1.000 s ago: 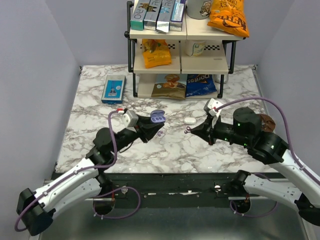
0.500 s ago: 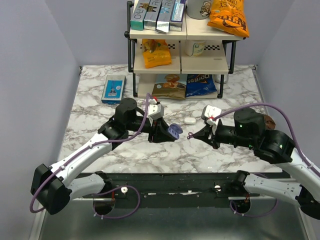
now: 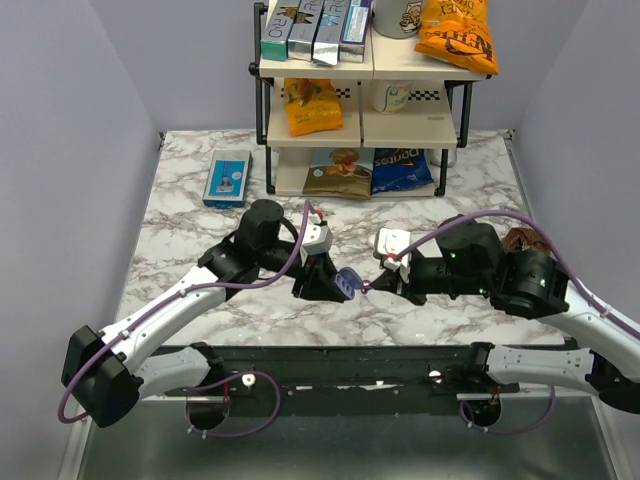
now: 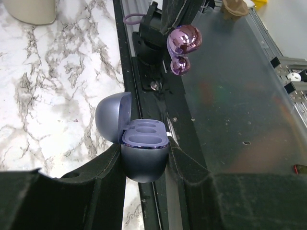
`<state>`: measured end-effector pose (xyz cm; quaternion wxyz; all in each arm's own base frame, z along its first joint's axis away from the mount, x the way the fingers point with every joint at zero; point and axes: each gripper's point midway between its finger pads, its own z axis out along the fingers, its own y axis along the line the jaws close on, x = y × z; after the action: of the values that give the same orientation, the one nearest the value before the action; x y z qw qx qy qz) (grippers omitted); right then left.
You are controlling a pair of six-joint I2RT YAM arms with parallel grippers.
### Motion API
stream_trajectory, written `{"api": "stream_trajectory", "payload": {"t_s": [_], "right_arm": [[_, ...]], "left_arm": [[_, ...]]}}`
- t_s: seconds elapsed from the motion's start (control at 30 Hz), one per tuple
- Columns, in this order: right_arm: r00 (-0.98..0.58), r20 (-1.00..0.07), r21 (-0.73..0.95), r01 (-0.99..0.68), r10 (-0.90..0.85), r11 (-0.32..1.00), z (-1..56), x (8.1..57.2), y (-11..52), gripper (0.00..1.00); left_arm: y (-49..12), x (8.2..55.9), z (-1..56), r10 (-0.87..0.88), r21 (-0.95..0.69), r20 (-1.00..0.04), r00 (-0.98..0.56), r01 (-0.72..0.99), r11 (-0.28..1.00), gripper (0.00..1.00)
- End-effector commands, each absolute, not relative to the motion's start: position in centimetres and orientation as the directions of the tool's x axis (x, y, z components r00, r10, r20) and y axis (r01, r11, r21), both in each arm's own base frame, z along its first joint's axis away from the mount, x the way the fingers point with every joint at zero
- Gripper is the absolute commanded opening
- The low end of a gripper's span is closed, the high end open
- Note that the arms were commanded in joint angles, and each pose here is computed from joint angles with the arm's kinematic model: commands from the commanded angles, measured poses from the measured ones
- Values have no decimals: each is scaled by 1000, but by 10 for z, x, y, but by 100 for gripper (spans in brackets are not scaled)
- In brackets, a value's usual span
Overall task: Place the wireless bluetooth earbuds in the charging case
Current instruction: Place the earbud in the charging case.
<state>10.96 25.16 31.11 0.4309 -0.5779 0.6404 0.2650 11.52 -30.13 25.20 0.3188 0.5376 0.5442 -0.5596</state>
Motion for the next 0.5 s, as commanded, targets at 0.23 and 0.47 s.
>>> {"api": "stream_trajectory", "payload": {"t_s": [0.23, 0.47], "right_arm": [[67, -866, -174, -970, -496, 172, 301, 111, 266, 1], [75, -866, -171, -973, -494, 152, 298, 111, 274, 1]], "left_arm": [[-305, 100, 254, 210, -243, -959, -188, 930, -275, 0], [-307, 99, 255, 215, -241, -959, -185, 933, -269, 0]]}}
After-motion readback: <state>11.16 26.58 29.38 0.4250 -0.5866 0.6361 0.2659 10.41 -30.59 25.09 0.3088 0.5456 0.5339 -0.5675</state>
